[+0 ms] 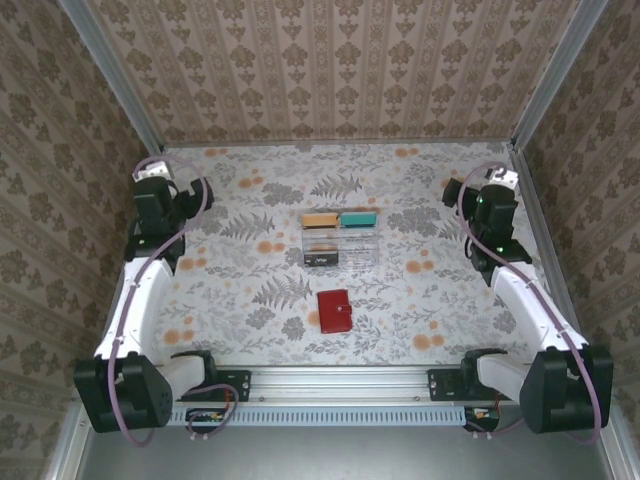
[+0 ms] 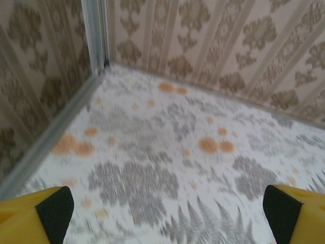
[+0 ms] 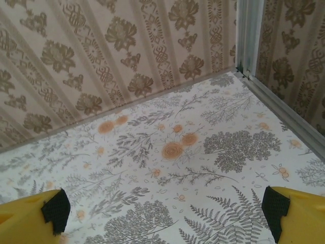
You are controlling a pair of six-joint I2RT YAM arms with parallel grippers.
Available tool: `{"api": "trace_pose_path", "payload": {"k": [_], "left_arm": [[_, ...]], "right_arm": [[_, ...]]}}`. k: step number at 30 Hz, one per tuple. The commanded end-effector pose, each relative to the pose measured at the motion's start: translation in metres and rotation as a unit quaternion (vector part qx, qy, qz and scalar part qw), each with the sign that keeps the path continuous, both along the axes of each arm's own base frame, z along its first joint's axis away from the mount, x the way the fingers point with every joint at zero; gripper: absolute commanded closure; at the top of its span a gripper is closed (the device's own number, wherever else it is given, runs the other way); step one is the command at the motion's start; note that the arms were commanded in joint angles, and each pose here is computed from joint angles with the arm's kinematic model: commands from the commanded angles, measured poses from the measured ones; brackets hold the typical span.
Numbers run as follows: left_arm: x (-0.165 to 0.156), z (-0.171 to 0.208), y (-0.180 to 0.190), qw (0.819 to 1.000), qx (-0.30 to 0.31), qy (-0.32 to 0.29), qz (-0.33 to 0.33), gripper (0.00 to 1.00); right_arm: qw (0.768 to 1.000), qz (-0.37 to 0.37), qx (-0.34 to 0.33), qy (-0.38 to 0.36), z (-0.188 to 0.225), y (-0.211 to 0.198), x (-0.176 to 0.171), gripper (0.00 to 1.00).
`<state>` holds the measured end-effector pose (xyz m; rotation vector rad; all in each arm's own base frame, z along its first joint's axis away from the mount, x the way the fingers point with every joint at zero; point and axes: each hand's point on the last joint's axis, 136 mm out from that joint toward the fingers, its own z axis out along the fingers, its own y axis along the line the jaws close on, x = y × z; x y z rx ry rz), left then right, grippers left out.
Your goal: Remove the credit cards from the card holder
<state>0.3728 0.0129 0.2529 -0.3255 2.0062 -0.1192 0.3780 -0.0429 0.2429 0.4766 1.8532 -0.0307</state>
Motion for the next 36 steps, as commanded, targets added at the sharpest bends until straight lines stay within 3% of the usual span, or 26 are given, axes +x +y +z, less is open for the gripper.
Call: {"api": "trace_pose_path", "payload": {"k": [1, 9, 15, 17, 20, 23, 28, 32, 36], "left_arm": [[-0.036, -0.046, -0.027, 0.990, -0.089, 0.104, -0.014, 0.00], [-0.081, -0.092, -0.092, 0.966, -0.146, 0.202, -0.067, 0.00], [-0.116, -0.115, -0.130, 0.962, -0.142, 0.209, -0.104, 0.00], [-0.126, -0.123, -0.125, 0.961, -0.148, 0.218, -0.081, 0.00], [-0.142, -0.127, -0.136, 0.957, -0.151, 0.224, -0.106, 0.00], [-0.155, -0.129, -0.138, 0.955, -0.155, 0.223, -0.123, 0.00], [-0.167, -0.130, -0.139, 0.951, -0.175, 0.216, -0.138, 0.00], [-0.172, -0.131, -0.140, 0.948, -0.183, 0.214, -0.146, 0.00], [-0.176, -0.135, -0.139, 0.947, -0.179, 0.225, -0.145, 0.00]], "right_arm": [[0.995, 0.027, 0.044, 0.082, -0.024, 0.016, -0.024, 0.00], [0.976, 0.132, 0.004, 0.175, -0.031, 0.093, -0.051, 0.00], [0.944, 0.220, -0.018, 0.244, -0.064, 0.169, -0.094, 0.00], [0.927, 0.253, -0.030, 0.274, -0.079, 0.198, -0.112, 0.00], [0.909, 0.283, -0.066, 0.298, -0.093, 0.229, -0.132, 0.01], [0.886, 0.316, -0.082, 0.330, -0.110, 0.263, -0.152, 0.15], [0.853, 0.351, -0.098, 0.374, -0.141, 0.310, -0.174, 0.48], [0.833, 0.364, -0.125, 0.397, -0.154, 0.332, -0.180, 0.55], [0.818, 0.362, -0.134, 0.427, -0.170, 0.340, -0.182, 0.56]]}}
